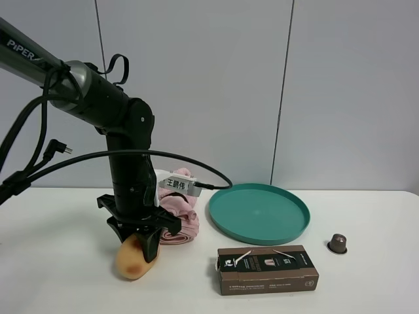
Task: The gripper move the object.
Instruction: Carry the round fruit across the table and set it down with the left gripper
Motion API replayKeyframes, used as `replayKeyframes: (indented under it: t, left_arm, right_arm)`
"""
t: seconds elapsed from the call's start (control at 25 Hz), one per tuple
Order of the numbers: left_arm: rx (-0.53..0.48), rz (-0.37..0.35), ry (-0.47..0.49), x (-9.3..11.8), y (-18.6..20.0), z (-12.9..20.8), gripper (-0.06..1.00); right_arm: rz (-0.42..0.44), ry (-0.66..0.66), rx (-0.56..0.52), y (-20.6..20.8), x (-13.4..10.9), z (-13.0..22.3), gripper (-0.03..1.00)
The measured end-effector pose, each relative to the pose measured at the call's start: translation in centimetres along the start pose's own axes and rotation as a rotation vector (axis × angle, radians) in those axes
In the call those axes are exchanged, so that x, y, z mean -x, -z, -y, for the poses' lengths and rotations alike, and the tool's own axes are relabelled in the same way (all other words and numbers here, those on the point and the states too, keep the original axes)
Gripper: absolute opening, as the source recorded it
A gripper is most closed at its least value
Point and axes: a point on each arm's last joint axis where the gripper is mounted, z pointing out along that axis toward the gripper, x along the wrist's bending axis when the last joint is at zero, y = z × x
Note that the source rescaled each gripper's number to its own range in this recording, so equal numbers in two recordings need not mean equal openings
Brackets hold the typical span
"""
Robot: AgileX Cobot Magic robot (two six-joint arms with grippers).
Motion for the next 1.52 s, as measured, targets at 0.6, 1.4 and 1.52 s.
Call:
replayKeyframes:
  t: [0.6,1.4,1.52]
  left_arm:
    - [0.092,-0.008,-0.042,1.3,9.9,0.7,0.01]
    - [0.482,0.031,-0.288,11.7,22.0,-3.9,0.01]
    - [0.491,0.057,-0.332,14.1,21.4,-4.3,0.01]
  right_arm:
    - [0.000,0.000,0.000,0.0,0.0,0.0,1.00]
    - [0.000,0.000,0.000,0.0,0.0,0.0,1.00]
    - [0.000,0.000,0.000,0.0,0.0,0.0,1.00]
